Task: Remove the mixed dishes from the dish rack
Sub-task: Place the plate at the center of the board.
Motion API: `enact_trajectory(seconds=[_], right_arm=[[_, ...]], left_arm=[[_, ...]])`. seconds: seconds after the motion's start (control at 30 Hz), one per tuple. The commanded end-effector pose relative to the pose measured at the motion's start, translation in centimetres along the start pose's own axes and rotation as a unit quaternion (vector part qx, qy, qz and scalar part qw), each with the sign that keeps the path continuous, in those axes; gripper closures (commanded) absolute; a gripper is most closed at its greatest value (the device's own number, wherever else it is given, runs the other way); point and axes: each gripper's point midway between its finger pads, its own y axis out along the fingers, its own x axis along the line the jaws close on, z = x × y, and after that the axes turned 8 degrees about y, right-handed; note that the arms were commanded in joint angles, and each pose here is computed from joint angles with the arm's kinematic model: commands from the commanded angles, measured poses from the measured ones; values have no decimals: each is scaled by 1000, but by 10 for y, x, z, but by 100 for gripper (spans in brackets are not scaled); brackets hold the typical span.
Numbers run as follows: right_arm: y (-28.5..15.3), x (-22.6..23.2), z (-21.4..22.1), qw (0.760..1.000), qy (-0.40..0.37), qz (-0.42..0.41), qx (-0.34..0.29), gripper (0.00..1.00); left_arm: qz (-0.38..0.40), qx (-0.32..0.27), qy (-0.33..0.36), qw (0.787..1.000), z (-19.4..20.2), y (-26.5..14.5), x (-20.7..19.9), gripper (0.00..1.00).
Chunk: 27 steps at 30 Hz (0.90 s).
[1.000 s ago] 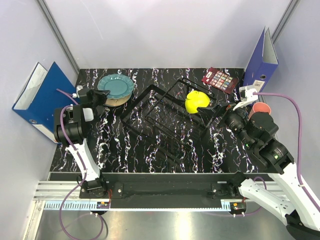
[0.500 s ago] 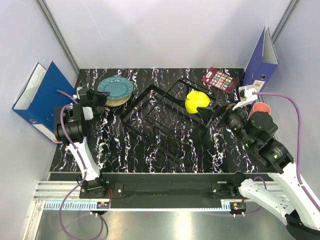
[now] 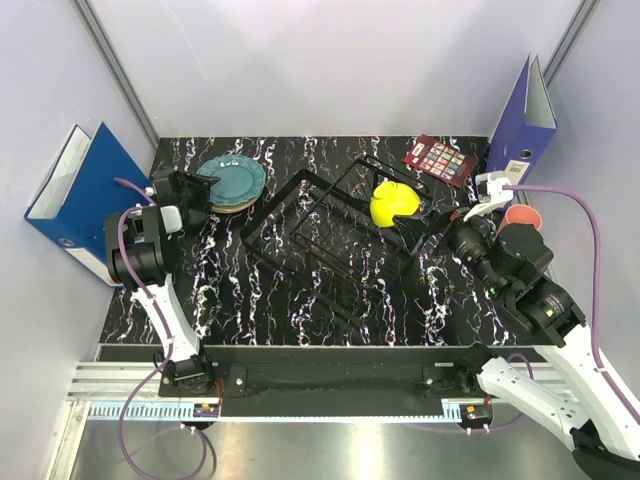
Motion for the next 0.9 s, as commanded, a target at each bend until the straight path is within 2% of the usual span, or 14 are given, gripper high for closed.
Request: enact_trajectory(seconds=[0.0, 0.33, 0.47, 0.5, 0.53, 0.63, 0.87], right_arm=[[1, 4, -10, 1000, 10, -6, -26, 0], [-1, 9, -12, 999, 22, -20, -32, 0], [-3, 11, -12, 999, 27, -26, -32, 0], [-4, 11, -13, 999, 28, -27, -35, 0], [-5, 12, -14, 999, 29, -28, -36, 0], [-6, 11, -14, 998, 31, -28, -37, 0], [-5, 9, -10, 999, 32, -26, -33, 0]], left_arm=[[24, -10, 23, 999, -27, -22, -45, 38], [-110, 37, 31, 993, -25, -50, -32, 25], [-130, 42, 37, 990, -30, -55, -37, 21], [-138, 43, 39, 989, -30, -54, -35, 19], [-150, 44, 44, 987, -31, -57, -31, 12], [-156, 54, 51, 985, -32, -56, -34, 7], [-163, 73, 48, 983, -27, -47, -25, 6]])
